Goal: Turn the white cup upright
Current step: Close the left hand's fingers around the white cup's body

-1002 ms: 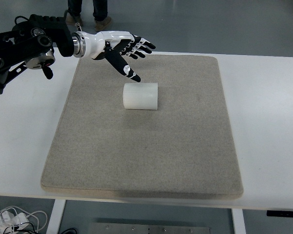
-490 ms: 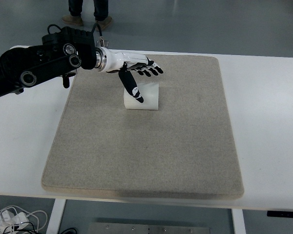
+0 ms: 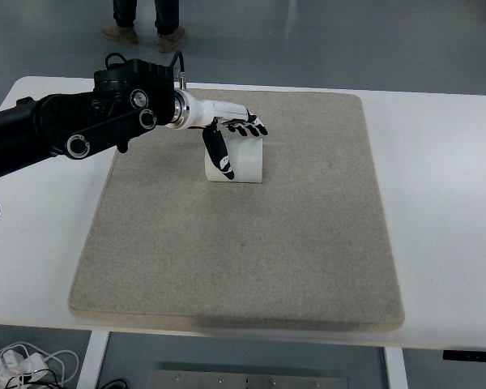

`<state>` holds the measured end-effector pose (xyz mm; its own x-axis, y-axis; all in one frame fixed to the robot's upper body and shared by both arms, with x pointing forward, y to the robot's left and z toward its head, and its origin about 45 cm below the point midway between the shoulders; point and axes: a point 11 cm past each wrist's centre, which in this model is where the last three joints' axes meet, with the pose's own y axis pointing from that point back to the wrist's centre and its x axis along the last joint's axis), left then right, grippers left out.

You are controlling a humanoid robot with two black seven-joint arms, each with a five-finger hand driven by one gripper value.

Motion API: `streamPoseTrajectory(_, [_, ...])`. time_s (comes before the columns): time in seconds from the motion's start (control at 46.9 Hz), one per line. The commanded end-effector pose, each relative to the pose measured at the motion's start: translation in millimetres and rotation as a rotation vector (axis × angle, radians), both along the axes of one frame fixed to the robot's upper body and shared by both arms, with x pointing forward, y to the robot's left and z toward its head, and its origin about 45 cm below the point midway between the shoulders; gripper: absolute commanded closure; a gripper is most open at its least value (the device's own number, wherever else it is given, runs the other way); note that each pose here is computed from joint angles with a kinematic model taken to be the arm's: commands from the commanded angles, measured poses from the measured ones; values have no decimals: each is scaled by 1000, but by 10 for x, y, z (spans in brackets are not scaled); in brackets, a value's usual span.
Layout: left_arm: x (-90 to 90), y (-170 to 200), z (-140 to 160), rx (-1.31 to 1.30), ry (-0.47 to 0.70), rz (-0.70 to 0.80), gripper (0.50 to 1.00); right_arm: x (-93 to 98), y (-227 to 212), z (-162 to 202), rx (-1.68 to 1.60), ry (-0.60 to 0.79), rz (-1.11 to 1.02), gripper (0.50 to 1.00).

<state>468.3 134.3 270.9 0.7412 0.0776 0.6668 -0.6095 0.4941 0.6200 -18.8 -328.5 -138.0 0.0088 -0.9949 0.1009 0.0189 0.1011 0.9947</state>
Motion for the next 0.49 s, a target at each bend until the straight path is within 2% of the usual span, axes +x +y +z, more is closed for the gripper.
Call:
streamPoseTrajectory(0.0, [15,10,-12,6,-1,6,527,0,1,0,1,0,0,548])
streamPoseTrajectory(0.128, [-1,-46,-54,9,5,-3,529,0,-1,0,0,0,0,548])
streamPoseTrajectory(0.32, [5,-70,-85,17,7,-2,568,0,-1,0,0,0,0,548])
streamPoseTrajectory(0.362, [2,-76,-90,18,8,-4,602,0,-1,0,0,0,0,548])
streamPoseTrajectory(0.469, [-12,-80,-122,29,12,-9,643,0,-1,0,0,0,0,548])
